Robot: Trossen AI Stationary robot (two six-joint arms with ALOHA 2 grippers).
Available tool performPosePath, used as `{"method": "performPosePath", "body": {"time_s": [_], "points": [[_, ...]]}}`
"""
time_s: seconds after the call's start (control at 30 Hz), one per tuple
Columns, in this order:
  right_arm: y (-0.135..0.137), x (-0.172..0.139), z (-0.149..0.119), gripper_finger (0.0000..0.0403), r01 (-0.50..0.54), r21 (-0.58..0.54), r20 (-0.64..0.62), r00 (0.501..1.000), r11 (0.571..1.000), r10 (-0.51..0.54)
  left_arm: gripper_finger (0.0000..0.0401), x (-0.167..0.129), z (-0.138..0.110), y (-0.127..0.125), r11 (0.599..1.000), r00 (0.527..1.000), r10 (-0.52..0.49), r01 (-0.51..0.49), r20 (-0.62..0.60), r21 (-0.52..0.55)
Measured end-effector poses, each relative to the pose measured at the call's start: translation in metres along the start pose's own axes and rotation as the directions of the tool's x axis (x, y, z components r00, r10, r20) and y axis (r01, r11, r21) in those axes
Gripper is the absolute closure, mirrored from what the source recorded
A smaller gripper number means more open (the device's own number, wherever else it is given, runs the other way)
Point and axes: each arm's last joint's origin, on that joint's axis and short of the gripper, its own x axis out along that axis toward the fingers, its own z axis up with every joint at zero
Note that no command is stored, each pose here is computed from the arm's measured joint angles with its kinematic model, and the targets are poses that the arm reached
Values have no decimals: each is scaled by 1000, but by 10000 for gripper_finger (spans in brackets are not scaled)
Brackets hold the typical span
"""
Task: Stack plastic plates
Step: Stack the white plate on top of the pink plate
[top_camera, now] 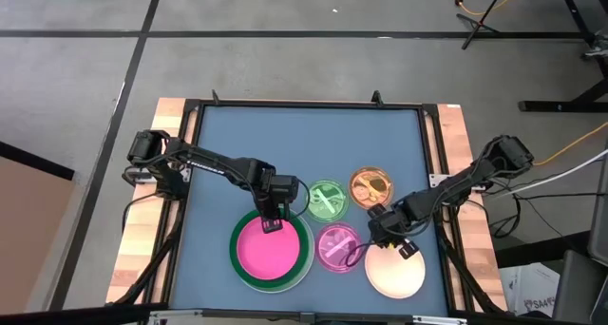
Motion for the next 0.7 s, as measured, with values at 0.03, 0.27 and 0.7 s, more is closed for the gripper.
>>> {"method": "performPosePath", "body": {"time_s": [0.03, 0.27, 0.7], "points": [[0, 0, 0, 354, 0, 0, 0, 1000, 1000, 0, 320, 0, 0, 0, 1000, 1000, 0, 0, 0, 0], [1, -1, 2, 398, -27, 2, 5, 1000, 1000, 27, 320, 0, 0, 0, 1000, 1000, -2, 2, 5, 1], [3, -6, 9, 402, -67, -8, 23, 997, 998, 67, 320, -1, 10, -5, 998, 994, -51, 48, 99, 29]]}}
